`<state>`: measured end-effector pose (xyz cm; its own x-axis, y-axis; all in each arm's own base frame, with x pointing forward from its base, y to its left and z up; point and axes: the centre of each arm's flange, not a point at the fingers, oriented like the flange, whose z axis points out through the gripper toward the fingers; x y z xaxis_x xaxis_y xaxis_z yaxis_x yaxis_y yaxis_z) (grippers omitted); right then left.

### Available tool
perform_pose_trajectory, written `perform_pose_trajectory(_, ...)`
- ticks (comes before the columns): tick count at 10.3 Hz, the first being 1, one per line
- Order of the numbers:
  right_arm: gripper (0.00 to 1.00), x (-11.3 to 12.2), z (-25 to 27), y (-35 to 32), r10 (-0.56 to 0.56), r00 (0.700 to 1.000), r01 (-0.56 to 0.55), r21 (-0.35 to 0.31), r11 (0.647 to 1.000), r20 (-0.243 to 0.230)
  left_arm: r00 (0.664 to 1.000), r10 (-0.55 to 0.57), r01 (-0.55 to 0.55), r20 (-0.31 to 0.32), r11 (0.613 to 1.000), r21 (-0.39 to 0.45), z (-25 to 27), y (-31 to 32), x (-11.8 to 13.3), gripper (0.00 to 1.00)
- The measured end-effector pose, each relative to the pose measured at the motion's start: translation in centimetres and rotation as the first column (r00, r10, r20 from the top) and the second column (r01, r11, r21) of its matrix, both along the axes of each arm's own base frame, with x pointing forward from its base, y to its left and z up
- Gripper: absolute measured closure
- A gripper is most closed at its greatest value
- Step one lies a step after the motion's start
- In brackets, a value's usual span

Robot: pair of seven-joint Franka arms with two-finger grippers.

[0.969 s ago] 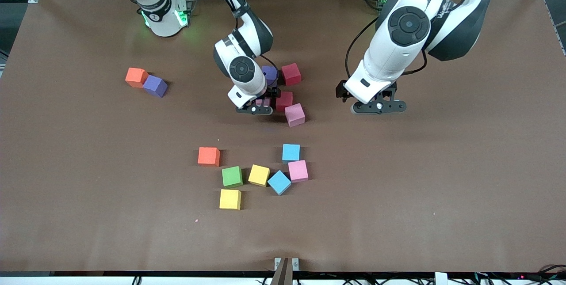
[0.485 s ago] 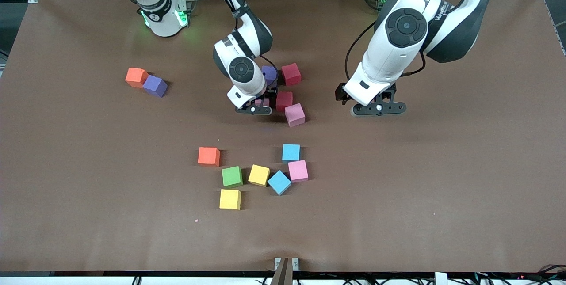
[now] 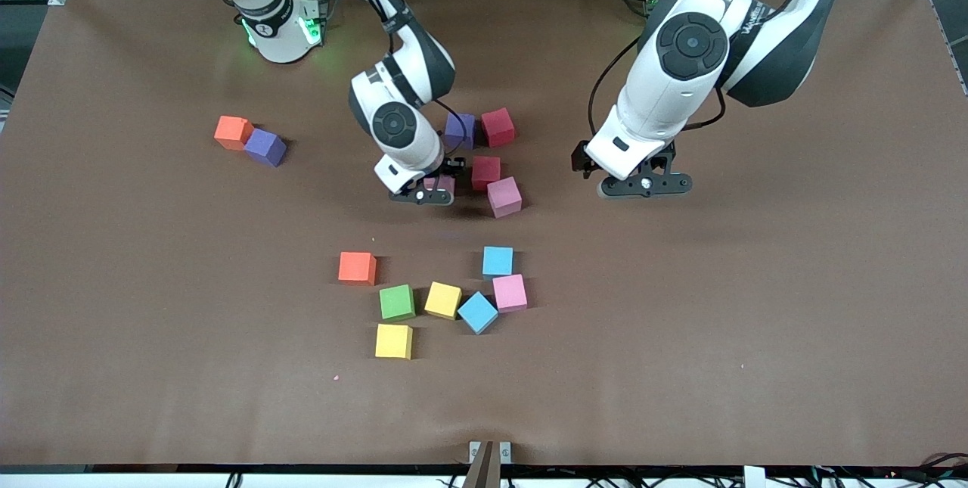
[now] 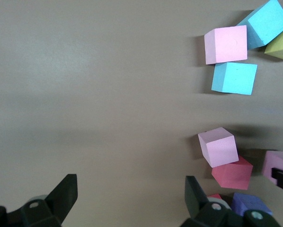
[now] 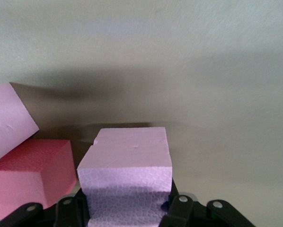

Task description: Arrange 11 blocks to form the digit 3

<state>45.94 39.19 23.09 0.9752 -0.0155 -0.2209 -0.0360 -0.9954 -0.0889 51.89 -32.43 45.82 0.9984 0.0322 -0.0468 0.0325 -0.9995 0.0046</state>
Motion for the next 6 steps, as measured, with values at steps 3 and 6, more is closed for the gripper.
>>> perform_pose_trajectory(3,0.44,0.1,0.0,-1.2,0.137,0.991,-0.137,0.027,0.99,-0.004,1.0,-0.006,0.006,-0.024,1.0,0.013,-1.5,-3.8,-2.4,0.0)
perform_pose_trajectory(6,0.44,-2.1,1.7,-2.4,0.213,0.976,-0.211,0.038,0.977,-0.046,0.999,-0.029,0.029,-0.015,1.0,-0.003,-4.1,-6.6,-4.1,0.0)
